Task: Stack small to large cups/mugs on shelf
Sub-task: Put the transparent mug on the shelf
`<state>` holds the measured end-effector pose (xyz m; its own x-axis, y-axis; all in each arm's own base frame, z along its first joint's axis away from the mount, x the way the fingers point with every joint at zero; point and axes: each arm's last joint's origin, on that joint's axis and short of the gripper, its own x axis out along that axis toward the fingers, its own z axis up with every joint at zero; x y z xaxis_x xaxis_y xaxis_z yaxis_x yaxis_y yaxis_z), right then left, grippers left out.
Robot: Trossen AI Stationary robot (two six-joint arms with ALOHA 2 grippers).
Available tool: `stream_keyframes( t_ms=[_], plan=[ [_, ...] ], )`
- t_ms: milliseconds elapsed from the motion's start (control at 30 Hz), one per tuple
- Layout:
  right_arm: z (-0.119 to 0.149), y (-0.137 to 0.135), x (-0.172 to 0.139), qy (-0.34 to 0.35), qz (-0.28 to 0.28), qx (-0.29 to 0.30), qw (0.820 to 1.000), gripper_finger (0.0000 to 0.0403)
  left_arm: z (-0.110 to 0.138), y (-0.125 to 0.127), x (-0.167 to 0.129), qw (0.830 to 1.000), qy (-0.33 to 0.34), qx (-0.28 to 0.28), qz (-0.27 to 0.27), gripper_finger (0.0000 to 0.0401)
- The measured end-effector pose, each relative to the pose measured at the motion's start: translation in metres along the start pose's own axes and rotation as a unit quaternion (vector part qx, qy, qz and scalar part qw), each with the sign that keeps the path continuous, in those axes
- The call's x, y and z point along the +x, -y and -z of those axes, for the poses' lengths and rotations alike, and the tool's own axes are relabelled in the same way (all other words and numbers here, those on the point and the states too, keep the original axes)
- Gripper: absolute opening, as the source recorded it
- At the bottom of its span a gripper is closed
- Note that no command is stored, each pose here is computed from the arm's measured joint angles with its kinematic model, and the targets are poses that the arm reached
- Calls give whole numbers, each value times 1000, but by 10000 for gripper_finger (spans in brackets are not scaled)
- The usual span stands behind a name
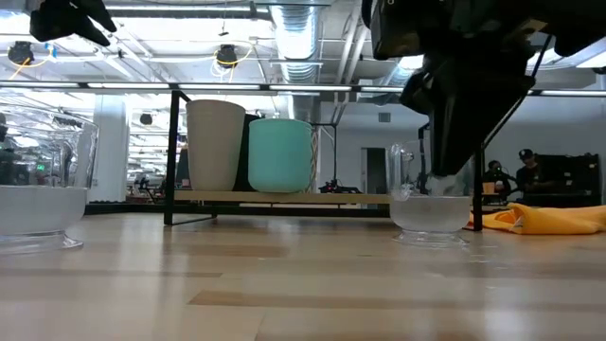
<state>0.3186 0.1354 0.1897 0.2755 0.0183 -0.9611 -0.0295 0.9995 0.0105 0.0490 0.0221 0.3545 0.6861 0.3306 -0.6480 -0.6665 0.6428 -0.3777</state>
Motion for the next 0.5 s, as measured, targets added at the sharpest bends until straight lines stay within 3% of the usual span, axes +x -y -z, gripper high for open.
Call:
stream_keyframes(
  t_ms=[133, 333, 500],
  plan=[
    [0, -1, 0, 1, -8, 2, 1000, 15, 0, 0, 0, 1000, 1, -1, -1, 135],
    [-7, -8, -11, 45, -31, 21, 998, 7, 0, 0, 0, 1000, 0, -11, -1, 135],
    [-19, -27, -76, 174, -81, 30, 981, 7, 0, 0, 0, 1000, 0, -11, -1, 135]
  ],
)
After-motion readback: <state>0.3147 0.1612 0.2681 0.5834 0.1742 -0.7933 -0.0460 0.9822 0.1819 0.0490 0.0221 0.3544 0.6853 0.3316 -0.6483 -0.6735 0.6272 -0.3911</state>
